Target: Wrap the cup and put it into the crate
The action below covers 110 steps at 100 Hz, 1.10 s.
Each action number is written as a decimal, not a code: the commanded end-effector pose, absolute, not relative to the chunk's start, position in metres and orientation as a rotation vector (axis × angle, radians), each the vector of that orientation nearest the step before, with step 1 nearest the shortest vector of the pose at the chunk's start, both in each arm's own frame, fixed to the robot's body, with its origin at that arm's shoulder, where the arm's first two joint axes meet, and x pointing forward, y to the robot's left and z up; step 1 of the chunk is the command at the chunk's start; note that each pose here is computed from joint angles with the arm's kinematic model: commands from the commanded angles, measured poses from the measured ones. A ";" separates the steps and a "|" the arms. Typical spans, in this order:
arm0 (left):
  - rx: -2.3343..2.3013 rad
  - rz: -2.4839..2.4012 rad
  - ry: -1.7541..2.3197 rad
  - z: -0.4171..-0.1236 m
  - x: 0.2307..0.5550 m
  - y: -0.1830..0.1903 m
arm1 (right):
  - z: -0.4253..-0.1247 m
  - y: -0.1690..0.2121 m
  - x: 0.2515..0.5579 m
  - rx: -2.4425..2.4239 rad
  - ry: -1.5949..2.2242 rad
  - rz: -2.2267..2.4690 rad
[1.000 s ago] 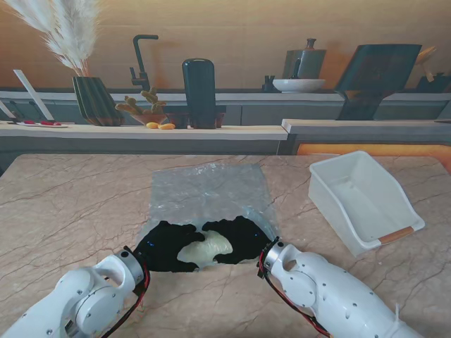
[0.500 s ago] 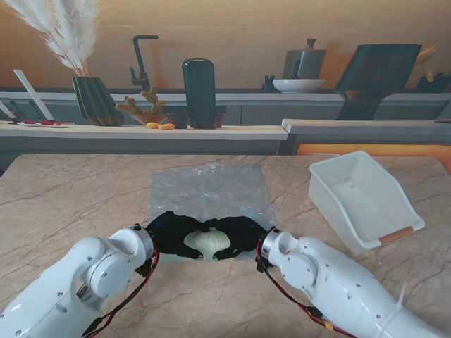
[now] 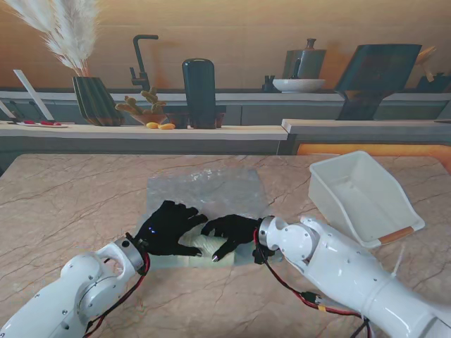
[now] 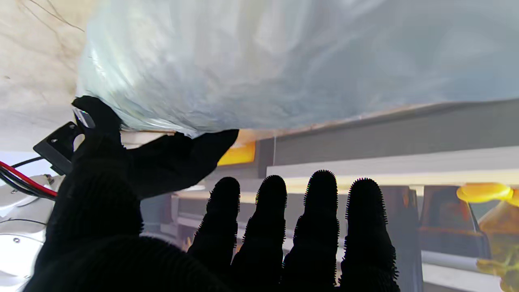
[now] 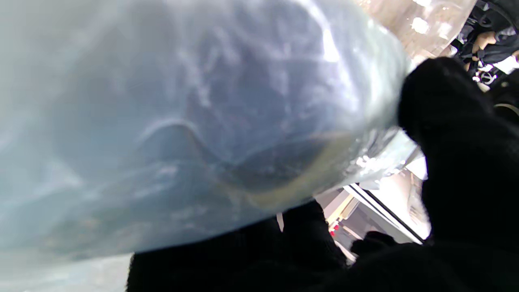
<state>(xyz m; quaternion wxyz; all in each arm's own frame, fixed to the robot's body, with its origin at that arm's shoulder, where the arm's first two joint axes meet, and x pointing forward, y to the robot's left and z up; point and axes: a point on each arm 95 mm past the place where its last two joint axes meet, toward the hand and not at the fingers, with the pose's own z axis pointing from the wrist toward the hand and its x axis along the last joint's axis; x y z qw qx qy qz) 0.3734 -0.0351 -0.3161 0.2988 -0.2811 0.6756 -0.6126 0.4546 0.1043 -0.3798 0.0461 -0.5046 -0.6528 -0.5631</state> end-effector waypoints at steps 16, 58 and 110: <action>-0.792 -1.671 1.810 -0.327 0.356 -0.036 | -0.391 0.089 0.464 -1.678 -1.913 -1.515; -0.907 -1.543 1.898 -0.356 0.368 -0.031 | -0.389 0.083 0.478 -1.738 -1.771 -1.361; -1.067 -1.484 2.168 -0.353 0.390 -0.039 | -0.376 0.074 0.456 -1.728 -1.854 -1.776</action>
